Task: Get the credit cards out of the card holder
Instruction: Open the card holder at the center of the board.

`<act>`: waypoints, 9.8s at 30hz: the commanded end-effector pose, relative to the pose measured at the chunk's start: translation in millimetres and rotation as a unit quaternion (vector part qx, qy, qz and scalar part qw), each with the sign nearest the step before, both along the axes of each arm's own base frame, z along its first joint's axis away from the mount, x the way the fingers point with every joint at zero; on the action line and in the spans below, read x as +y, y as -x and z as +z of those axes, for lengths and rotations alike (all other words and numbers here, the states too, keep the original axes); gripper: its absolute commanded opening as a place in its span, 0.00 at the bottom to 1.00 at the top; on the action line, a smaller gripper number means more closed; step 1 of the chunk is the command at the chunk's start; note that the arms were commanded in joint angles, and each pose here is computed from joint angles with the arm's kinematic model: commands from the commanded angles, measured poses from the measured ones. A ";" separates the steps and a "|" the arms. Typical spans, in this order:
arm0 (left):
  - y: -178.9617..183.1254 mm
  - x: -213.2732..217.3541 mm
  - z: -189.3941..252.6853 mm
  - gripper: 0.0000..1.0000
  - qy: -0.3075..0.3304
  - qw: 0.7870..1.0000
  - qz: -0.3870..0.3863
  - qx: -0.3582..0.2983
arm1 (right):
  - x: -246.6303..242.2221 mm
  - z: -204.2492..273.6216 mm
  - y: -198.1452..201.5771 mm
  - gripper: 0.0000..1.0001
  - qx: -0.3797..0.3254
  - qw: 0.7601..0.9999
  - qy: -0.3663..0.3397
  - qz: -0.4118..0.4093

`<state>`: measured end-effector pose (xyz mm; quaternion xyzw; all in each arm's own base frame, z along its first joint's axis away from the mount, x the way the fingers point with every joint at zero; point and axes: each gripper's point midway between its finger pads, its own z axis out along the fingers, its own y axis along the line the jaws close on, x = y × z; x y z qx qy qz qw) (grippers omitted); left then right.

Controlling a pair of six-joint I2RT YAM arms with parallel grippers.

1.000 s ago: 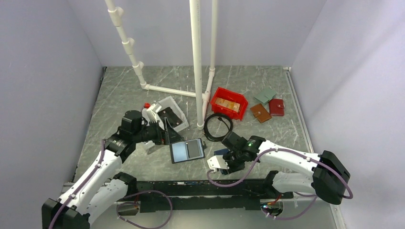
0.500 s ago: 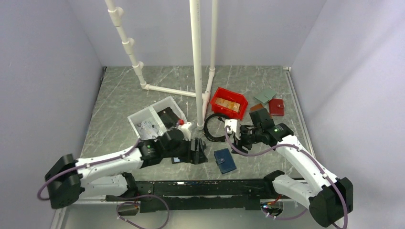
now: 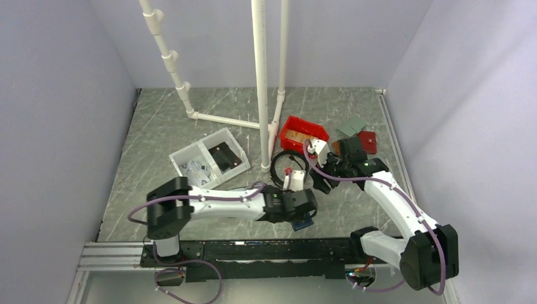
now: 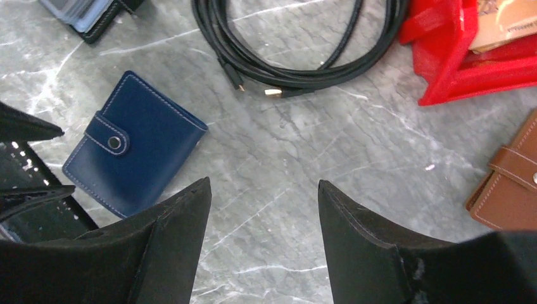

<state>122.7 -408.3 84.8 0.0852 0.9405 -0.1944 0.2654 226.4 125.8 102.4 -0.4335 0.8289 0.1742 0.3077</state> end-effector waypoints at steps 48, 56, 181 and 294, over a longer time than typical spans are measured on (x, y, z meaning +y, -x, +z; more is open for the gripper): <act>-29.1 8.8 -25.8 0.47 -0.147 0.982 0.111 -0.041 | -16.5 -16.3 -14.2 0.65 0.027 0.998 0.026 -0.052; -29.9 10.0 -25.1 0.47 -0.155 0.981 0.112 -0.044 | -15.8 -16.4 -13.6 0.65 0.029 0.998 0.024 -0.051; -10.9 63.2 -1.0 0.00 0.193 0.979 0.058 0.001 | 98.2 -24.1 81.9 0.86 -0.107 0.895 0.028 0.433; -30.7 80.3 2.0 0.38 0.258 0.960 0.017 -0.109 | 90.5 -29.3 20.2 0.21 -0.099 0.974 0.099 0.177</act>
